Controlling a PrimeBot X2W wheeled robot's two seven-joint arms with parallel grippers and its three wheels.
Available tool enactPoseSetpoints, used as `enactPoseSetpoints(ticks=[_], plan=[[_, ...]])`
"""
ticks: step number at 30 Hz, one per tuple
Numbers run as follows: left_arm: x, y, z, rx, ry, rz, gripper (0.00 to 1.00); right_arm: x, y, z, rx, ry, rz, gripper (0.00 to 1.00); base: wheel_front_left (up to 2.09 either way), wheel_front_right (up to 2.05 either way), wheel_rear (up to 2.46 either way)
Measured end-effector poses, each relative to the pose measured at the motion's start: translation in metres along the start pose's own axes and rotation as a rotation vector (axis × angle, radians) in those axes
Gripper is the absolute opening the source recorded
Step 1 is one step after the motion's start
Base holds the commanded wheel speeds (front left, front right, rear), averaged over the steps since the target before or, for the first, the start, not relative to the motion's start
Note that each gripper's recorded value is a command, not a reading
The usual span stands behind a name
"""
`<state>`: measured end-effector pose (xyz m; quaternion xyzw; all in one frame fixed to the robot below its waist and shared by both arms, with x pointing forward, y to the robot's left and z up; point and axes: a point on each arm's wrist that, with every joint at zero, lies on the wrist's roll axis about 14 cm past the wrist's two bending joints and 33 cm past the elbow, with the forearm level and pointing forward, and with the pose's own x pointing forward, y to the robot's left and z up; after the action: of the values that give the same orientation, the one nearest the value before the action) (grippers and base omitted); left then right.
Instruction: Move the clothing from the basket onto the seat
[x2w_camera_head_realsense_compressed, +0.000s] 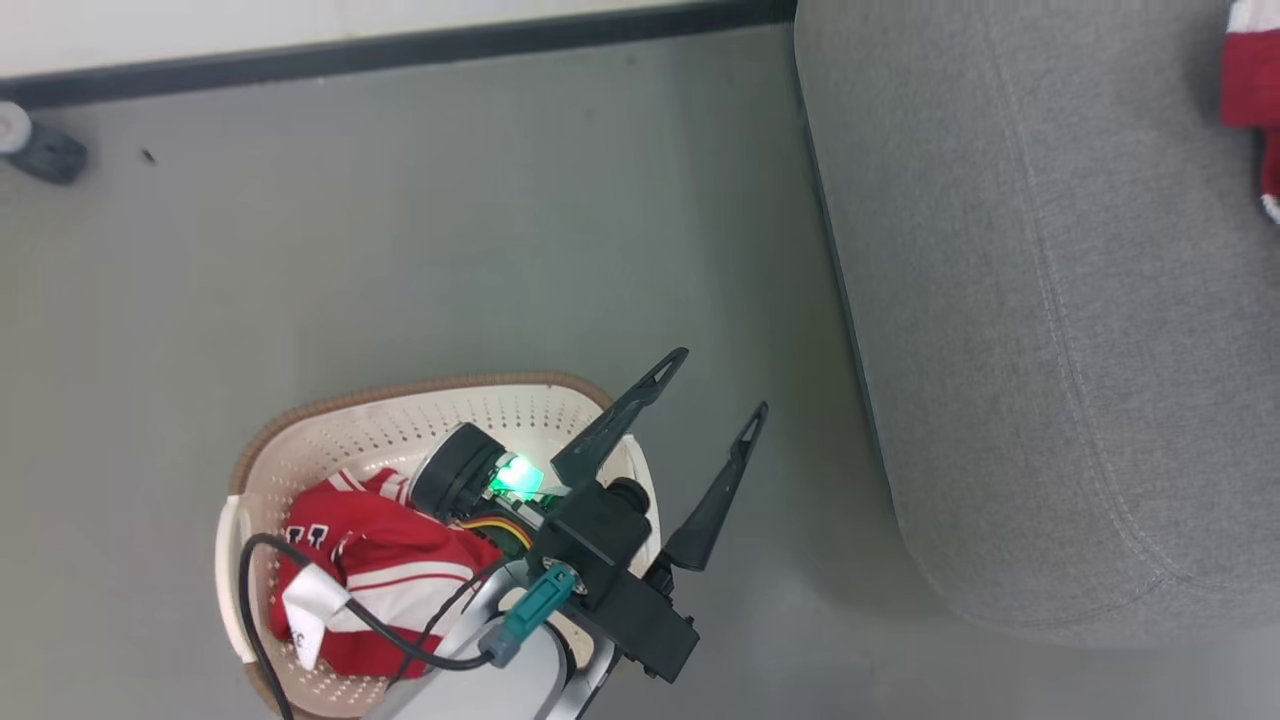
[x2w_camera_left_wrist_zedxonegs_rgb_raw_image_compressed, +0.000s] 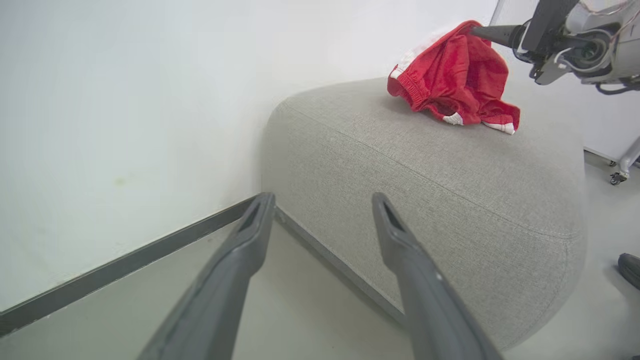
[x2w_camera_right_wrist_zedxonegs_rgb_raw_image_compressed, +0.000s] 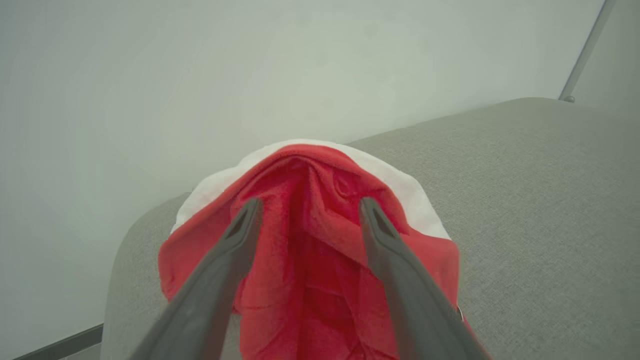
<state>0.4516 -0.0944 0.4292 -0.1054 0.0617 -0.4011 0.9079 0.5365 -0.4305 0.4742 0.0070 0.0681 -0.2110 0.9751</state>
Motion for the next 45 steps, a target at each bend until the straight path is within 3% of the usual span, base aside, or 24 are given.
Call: enactPoseSetpoints(ticks=[10,22,36,45], plan=[[-0.023,0.009,0.022,0.008,-0.034,0.094,1.0,-0.038,0.02,-0.006,0.03,0.01,0.067,1.0,0.0,0.0,0.0],[-0.064,0.02,0.042,0.025,-0.056,0.233,1.0,-0.094,0.079,-0.004,0.054,-0.034,0.254,1.0,0.0,0.0,0.0],[-0.132,0.043,0.057,0.042,-0.088,0.446,1.0,-0.178,0.139,-0.008,0.086,-0.08,0.458,1.0,0.0,0.0,0.0],[-0.178,0.067,0.056,0.008,-0.1,0.598,1.0,-0.207,0.162,-0.001,0.104,-0.119,0.538,1.0,0.0,0.0,0.0]])
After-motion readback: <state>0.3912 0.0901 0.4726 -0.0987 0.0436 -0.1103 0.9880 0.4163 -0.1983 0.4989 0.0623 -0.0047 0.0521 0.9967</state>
